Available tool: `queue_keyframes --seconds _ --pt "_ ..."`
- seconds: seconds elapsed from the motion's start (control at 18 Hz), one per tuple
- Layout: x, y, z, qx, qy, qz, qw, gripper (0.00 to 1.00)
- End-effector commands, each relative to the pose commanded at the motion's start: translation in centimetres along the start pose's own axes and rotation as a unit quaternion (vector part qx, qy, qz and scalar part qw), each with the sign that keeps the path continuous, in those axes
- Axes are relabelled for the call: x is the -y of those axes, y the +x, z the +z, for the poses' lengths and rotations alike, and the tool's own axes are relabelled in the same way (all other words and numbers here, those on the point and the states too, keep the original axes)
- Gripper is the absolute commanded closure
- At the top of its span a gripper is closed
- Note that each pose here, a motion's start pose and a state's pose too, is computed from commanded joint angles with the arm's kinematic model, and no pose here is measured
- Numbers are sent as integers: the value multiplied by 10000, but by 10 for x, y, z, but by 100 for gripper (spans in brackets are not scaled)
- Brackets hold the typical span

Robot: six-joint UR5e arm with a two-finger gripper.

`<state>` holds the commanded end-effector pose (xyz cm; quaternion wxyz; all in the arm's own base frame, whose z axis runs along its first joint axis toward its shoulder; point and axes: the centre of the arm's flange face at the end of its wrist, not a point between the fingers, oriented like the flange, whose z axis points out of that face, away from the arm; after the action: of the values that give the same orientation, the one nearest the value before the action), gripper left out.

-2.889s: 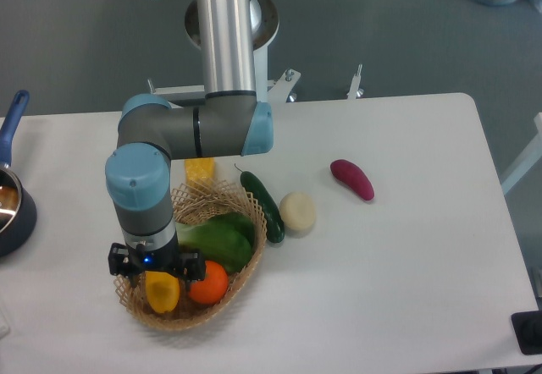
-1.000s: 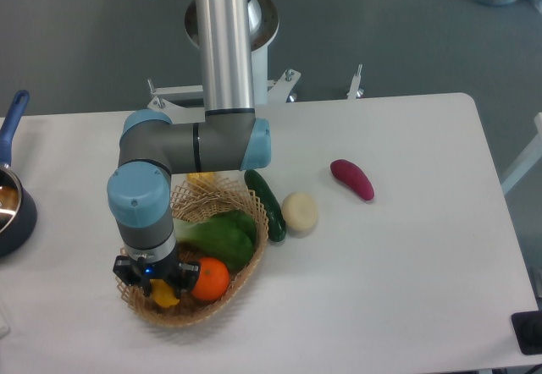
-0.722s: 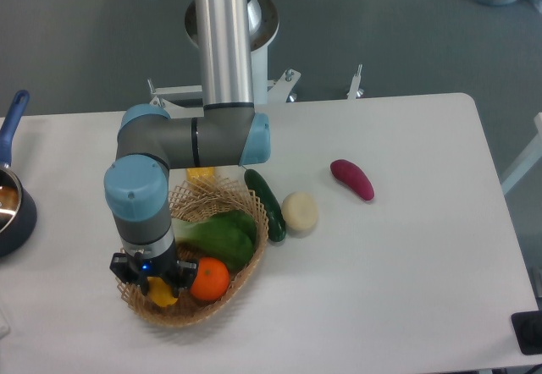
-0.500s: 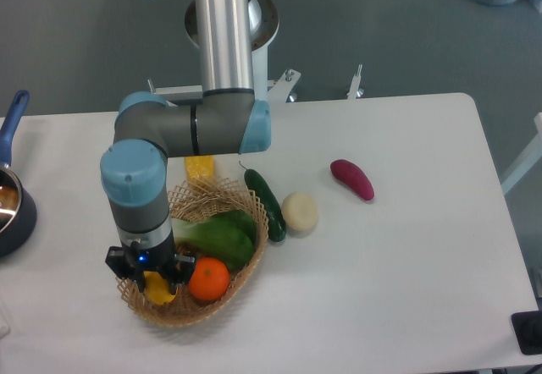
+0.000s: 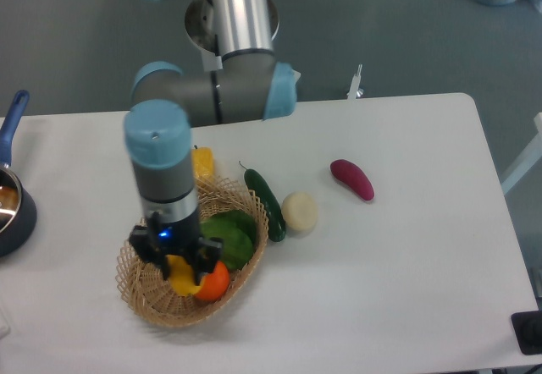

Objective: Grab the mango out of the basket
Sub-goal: 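Lift the held mango up out of the basket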

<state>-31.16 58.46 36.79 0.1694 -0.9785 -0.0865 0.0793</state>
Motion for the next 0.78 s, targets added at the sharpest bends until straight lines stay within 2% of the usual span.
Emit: queue_keyframes --seconds 0.11,0.39,0.78 --pt "-12 -39 -7 119 34 -96 9999 54" --pt "-37 -104 -12 289 -3 238 9993 54" --pt "-52 -133 -13 365 -64 431 9984 54"
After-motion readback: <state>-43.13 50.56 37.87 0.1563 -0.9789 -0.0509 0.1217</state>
